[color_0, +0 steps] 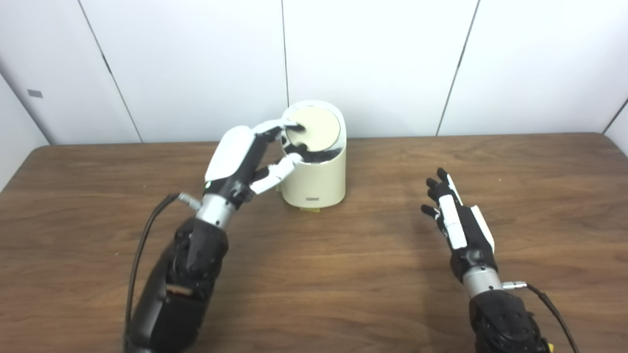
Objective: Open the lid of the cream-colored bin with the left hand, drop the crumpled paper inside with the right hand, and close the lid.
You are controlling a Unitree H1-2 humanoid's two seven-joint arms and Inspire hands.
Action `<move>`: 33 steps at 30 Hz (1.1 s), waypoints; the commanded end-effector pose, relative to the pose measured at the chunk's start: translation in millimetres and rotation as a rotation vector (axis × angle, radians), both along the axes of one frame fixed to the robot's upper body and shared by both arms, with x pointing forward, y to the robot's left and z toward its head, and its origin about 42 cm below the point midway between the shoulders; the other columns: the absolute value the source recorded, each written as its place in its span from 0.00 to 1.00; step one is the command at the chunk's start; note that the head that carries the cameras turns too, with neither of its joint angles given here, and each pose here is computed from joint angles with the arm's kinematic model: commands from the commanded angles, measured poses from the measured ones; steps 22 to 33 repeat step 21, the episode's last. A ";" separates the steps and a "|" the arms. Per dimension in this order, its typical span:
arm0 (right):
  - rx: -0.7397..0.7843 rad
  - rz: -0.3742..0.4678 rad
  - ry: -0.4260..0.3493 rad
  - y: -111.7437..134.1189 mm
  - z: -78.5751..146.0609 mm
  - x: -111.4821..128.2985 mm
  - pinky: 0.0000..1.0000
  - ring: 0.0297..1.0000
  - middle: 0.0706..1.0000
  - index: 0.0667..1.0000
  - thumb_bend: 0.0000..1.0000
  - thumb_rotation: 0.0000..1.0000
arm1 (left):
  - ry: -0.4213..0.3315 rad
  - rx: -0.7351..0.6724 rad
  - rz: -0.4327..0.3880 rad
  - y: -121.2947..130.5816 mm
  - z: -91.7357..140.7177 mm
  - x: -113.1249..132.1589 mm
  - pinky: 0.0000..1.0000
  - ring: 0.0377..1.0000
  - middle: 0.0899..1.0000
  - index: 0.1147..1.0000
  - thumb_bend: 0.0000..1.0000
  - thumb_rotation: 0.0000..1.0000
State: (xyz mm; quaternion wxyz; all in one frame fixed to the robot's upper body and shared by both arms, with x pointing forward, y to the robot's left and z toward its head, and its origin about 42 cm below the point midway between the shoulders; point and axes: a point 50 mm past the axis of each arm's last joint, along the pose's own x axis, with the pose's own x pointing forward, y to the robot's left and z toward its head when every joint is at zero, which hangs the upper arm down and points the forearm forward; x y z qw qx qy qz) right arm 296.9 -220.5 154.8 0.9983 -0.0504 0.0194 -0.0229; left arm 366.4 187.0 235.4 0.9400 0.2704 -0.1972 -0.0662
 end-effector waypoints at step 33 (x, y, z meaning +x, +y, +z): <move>0.124 0.067 -0.081 -1.9 9.9 -9.0 0.98 1.00 0.99 1.00 0.60 1.00 | 0.267 -0.513 0.211 51.7 -72.2 -98.3 0.96 0.93 0.91 0.96 0.39 0.86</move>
